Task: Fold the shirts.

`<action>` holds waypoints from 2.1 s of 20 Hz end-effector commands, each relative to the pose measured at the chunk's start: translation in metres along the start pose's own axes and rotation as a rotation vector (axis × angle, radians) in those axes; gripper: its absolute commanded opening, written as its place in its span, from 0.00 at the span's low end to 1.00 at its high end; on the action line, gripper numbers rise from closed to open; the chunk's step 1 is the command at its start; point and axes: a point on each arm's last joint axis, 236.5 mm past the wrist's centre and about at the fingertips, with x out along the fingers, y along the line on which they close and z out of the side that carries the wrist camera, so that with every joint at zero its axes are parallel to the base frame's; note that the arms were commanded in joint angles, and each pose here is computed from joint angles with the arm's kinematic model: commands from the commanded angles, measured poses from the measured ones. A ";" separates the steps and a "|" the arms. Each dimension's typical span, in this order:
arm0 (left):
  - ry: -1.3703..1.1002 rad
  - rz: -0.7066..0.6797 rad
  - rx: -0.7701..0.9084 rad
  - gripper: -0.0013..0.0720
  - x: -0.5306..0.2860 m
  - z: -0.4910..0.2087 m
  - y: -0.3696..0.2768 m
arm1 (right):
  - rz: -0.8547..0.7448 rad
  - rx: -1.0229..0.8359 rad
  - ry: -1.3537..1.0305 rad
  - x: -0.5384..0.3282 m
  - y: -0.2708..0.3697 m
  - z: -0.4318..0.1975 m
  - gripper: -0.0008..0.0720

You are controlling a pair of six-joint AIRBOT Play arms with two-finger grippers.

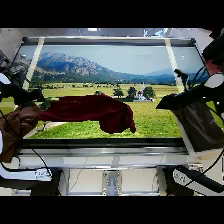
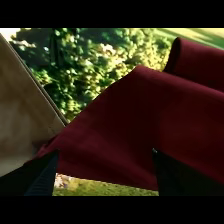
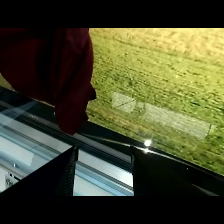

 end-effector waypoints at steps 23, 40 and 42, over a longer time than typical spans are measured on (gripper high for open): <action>0.066 -0.146 0.199 0.59 0.098 0.003 -0.057 | -0.064 -0.221 0.052 0.186 0.051 0.003 0.04; -0.666 0.013 0.335 0.03 -0.228 0.021 -0.079 | -0.294 -0.576 -0.376 -0.123 0.146 0.033 0.03; -0.899 0.065 0.338 0.03 -0.316 -0.009 -0.081 | -0.295 -0.635 -0.636 -0.212 0.184 0.027 0.03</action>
